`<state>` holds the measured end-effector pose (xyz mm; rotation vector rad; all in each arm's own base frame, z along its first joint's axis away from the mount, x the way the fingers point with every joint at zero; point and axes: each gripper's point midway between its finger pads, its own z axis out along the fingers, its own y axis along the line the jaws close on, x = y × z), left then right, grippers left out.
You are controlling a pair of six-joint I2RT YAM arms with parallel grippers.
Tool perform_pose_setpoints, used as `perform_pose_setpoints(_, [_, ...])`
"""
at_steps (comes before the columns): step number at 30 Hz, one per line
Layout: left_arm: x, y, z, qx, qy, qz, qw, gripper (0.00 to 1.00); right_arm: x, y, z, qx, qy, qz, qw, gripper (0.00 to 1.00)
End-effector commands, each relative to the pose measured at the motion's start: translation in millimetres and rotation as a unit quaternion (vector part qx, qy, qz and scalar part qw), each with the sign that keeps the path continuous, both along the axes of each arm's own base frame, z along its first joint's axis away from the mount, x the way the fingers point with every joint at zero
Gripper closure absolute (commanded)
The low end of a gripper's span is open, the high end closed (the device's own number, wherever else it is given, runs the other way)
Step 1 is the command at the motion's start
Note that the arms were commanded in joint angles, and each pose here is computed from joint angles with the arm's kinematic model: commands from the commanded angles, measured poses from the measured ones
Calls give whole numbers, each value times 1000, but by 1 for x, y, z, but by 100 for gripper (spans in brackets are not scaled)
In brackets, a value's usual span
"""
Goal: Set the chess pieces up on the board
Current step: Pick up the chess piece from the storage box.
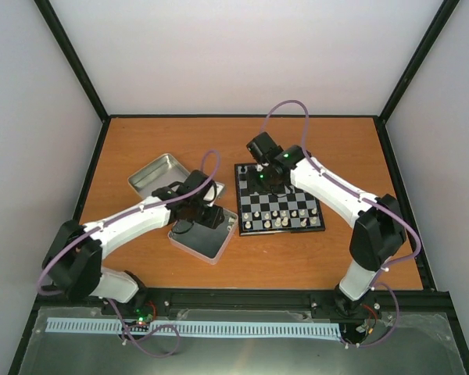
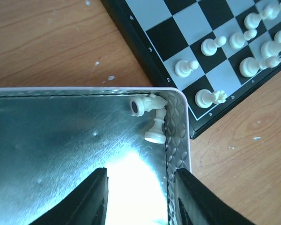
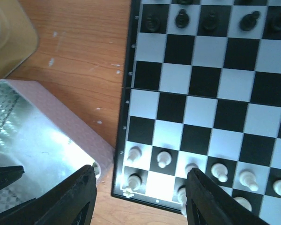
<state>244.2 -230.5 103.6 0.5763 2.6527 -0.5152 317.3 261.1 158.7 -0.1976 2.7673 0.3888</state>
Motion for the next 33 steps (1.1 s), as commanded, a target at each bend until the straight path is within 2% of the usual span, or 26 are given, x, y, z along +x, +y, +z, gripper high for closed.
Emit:
perform_pose_setpoints(1, [17,-23,-12,-36,-19,-37,999,63,12,-20,11,-21,-17,-45,999,47])
perform_pose_setpoints(10, [26,-36,-58,-12,35,-38,999,72,18,-38,6,-17,-4,-76,997,50])
perform_pose_setpoints(15, [26,-39,-53,-18,34,-45,998,68,17,-42,5,-27,-5,-71,997,50])
perform_pose_setpoints(18, [29,-38,-48,-13,31,-39,999,68,16,-45,5,-29,-7,-70,997,50])
perform_pose_setpoints(22, [27,-45,-38,-37,31,-46,998,68,13,-48,3,-27,-5,-73,997,50])
perform_pose_setpoints(30, [22,-43,-62,-21,62,-49,997,63,9,-52,-1,-27,-2,-79,996,50])
perform_pose_setpoints(33, [19,-44,-68,-18,73,-51,996,57,8,-53,0,-28,-3,-81,996,50])
